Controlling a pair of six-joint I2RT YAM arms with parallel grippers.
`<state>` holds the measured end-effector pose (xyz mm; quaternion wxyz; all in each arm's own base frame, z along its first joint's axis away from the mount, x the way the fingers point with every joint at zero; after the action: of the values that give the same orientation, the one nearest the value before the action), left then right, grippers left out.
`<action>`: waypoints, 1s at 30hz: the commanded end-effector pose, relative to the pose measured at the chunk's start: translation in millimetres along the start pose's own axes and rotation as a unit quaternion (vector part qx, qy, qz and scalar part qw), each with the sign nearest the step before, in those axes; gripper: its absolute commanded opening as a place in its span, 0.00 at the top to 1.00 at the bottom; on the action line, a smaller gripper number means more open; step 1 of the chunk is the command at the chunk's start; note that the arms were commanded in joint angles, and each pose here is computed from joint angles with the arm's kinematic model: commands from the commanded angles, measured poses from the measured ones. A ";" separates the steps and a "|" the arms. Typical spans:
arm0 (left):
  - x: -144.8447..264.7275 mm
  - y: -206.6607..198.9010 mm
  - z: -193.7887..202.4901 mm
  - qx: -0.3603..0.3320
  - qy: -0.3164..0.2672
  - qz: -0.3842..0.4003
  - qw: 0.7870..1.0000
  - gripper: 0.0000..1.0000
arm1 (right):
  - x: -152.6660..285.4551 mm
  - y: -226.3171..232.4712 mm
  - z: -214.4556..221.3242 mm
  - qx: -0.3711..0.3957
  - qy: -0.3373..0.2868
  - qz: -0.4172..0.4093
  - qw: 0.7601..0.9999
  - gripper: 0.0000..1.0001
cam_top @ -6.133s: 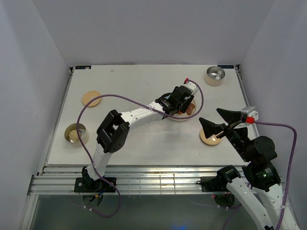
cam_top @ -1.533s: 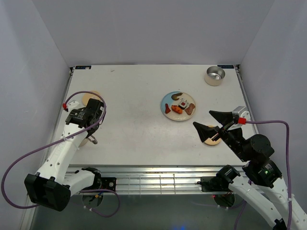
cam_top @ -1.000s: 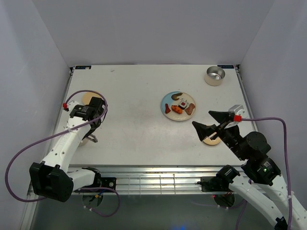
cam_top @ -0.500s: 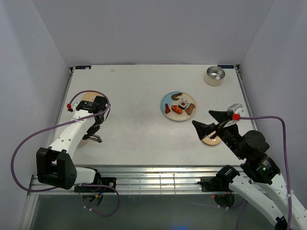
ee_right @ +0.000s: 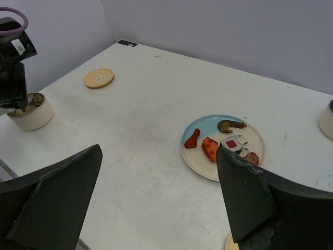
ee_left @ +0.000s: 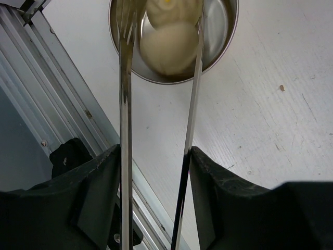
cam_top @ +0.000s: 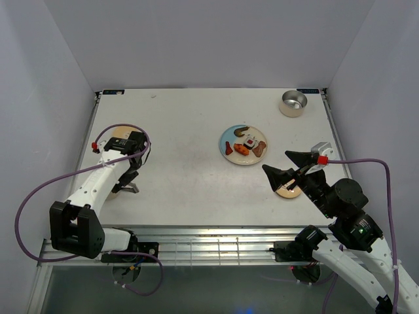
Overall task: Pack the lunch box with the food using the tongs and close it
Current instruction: Place the fake food in the packing box, then pick up the fake food from the plate.
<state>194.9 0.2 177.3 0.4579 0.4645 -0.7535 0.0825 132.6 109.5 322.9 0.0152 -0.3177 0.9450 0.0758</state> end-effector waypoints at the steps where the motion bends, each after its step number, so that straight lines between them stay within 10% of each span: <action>1: 7.4 11.9 -4.6 -0.001 -0.007 -0.005 1.000 0.37 | 1.1 0.7 -18.8 0.005 -0.030 0.003 1.000 0.05; 21: 62.4 16.8 -54.6 0.038 -0.062 0.099 0.992 0.37 | -0.8 0.5 -14.3 0.004 -0.023 0.003 1.000 0.05; 30: 118.7 -6.2 -82.5 0.009 -0.101 0.321 0.942 0.40 | -10.2 4.6 -4.5 0.005 0.004 -0.013 1.000 0.05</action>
<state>227.3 -19.3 289.3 0.3604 0.3061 -0.8648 0.1689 137.8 114.4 317.4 -0.0011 -0.3181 0.9455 0.0691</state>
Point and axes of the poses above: each gripper's point midway between its finger pads, its own x axis back along the fingers, its own y axis along the line the jaws close on, z = x × y, the point moved 6 cm from there along x, back along the fingers, and after that the axes turned 2 degrees about -x, right-handed, at the moved point
